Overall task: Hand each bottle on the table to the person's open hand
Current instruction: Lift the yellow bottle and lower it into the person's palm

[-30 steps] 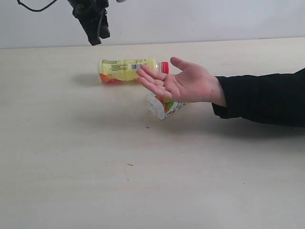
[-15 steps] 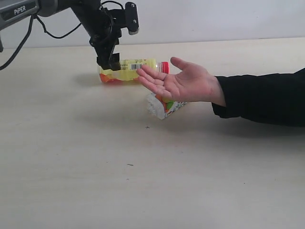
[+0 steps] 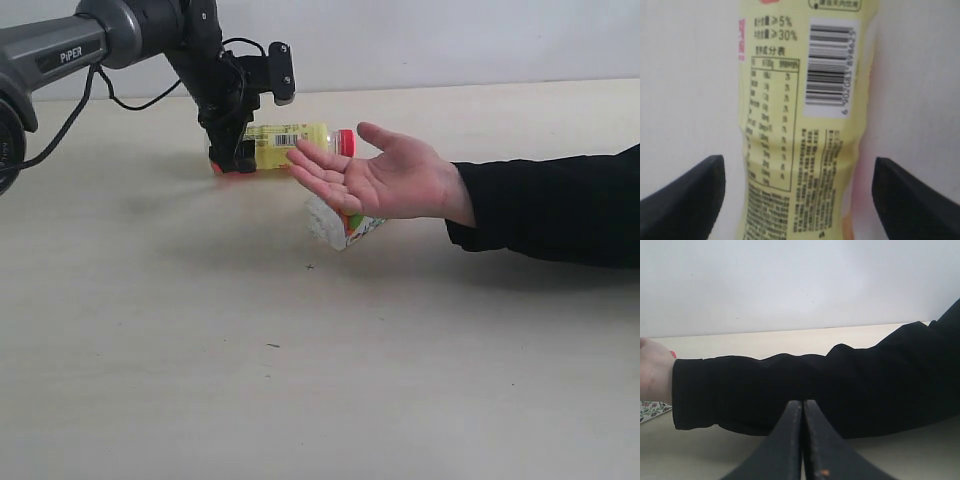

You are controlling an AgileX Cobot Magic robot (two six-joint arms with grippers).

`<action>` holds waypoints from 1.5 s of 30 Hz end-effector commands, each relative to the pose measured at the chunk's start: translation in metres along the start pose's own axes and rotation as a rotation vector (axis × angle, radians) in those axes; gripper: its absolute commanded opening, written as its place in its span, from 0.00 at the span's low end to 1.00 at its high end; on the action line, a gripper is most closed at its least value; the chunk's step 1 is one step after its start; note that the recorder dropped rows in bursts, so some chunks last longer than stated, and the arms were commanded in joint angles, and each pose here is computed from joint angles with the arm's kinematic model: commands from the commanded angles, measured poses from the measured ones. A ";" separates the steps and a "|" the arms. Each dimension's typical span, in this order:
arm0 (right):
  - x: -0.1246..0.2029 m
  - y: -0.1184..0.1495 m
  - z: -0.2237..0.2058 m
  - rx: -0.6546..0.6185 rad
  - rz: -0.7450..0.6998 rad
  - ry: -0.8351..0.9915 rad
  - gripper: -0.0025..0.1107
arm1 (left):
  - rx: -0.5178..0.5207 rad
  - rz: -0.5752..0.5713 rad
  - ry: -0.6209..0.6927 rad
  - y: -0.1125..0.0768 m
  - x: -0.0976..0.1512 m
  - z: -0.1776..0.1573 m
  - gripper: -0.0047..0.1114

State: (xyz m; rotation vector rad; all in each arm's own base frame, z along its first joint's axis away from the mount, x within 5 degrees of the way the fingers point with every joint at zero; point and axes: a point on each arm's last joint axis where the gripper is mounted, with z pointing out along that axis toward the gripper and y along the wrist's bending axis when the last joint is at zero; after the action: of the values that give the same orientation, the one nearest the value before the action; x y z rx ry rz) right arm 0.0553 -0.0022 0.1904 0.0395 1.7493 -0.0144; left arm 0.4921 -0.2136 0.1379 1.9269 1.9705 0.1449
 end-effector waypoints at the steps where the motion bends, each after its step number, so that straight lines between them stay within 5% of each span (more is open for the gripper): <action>1: 0.001 0.000 0.000 0.005 0.001 -0.008 0.02 | -0.029 0.005 -0.015 0.002 -0.002 0.006 0.70; 9: 0.001 0.000 0.000 0.005 0.001 -0.008 0.02 | -0.009 0.007 0.000 -0.004 0.002 0.026 0.68; 20: 0.000 0.000 0.000 0.004 0.001 -0.013 0.02 | -0.027 0.007 -0.008 -0.001 0.000 0.021 0.34; 25: 0.000 0.000 0.000 0.004 0.001 -0.013 0.02 | -0.041 0.001 -0.015 0.001 -0.001 0.014 0.04; 26: 0.000 0.000 0.000 0.004 0.001 -0.013 0.02 | -0.048 -0.006 -0.018 0.003 -0.002 0.010 0.04; 35: 0.000 0.000 0.000 0.004 0.001 -0.013 0.02 | -0.138 -0.128 -0.046 0.019 -0.012 -0.063 0.04; 45: 0.000 0.000 0.000 0.004 0.001 -0.013 0.02 | -0.096 -0.342 0.018 0.010 -0.008 -0.168 0.04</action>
State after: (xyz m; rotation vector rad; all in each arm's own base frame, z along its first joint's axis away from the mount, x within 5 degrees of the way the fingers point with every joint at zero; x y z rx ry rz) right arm 0.0553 -0.0022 0.1904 0.0395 1.7493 -0.0144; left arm 0.4521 -0.1921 0.2821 1.5829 2.1853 0.1604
